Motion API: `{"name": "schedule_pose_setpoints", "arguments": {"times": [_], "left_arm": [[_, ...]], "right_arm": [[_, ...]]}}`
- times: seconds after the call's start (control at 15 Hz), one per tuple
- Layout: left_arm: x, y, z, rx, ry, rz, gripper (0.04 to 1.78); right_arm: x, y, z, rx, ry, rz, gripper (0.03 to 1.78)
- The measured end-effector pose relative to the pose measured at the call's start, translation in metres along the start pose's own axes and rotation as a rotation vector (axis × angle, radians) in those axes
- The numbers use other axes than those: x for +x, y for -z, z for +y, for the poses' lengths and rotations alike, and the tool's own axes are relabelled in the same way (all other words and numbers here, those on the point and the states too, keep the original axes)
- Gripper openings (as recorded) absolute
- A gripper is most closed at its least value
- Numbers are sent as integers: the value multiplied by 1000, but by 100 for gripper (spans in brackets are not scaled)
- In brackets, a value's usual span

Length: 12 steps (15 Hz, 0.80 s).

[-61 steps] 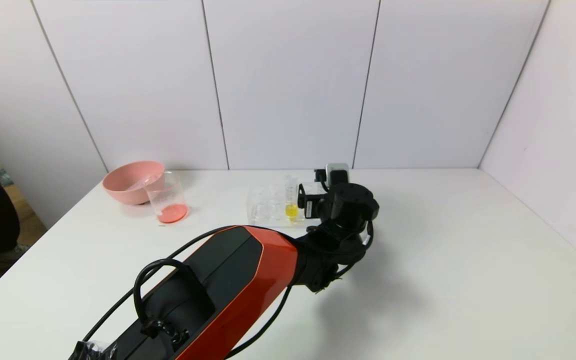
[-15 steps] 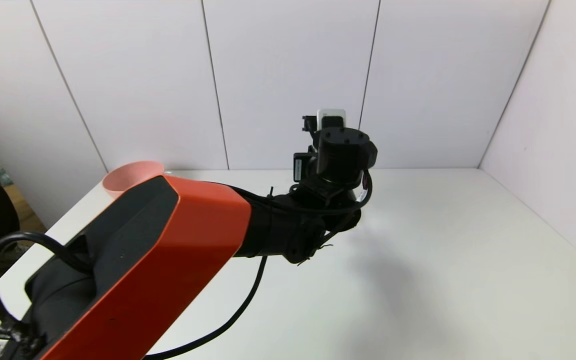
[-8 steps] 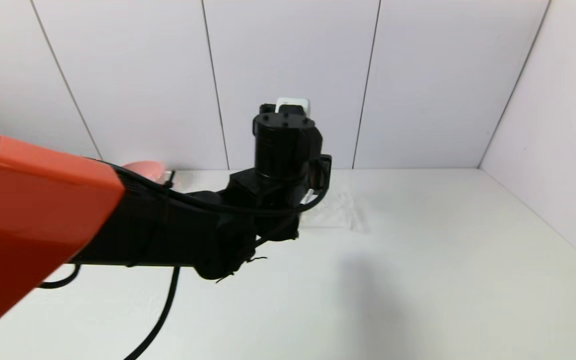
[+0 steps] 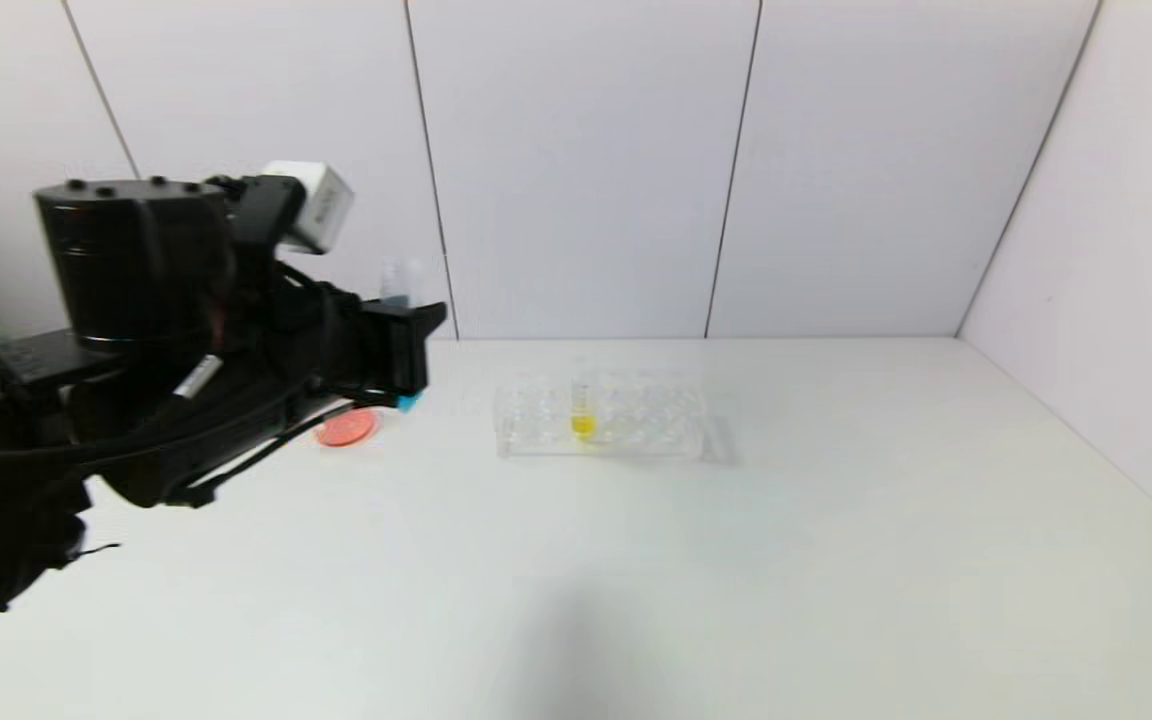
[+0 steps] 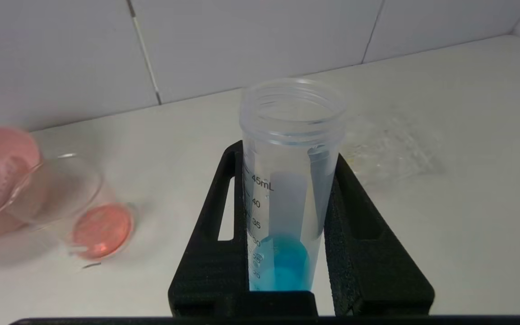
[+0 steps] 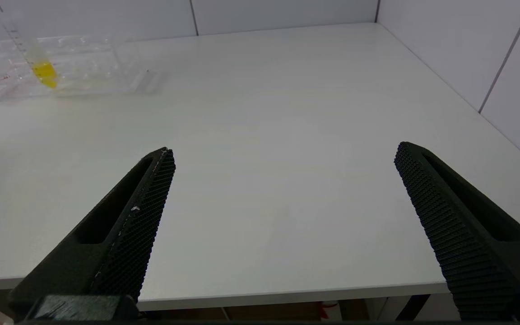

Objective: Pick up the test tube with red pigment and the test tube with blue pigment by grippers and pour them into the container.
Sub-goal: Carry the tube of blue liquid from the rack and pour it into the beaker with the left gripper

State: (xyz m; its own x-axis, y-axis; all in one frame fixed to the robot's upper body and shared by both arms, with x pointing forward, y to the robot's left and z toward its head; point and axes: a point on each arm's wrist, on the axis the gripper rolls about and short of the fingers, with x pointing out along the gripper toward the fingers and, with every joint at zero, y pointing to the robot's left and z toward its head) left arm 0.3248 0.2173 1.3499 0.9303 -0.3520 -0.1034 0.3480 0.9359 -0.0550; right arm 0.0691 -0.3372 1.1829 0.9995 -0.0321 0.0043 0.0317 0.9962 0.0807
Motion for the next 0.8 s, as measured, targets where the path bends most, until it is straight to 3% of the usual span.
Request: {"name": "schedule_pose_setpoints", "arguments": {"times": [0.4, 0.8], "left_arm": [[-55, -3, 104, -16, 28, 22, 49], [-56, 5, 162, 59, 163, 11, 49]], "right_arm": [[0, 0, 0, 0, 0, 0, 177], [0, 0, 0, 0, 0, 0, 177]]}}
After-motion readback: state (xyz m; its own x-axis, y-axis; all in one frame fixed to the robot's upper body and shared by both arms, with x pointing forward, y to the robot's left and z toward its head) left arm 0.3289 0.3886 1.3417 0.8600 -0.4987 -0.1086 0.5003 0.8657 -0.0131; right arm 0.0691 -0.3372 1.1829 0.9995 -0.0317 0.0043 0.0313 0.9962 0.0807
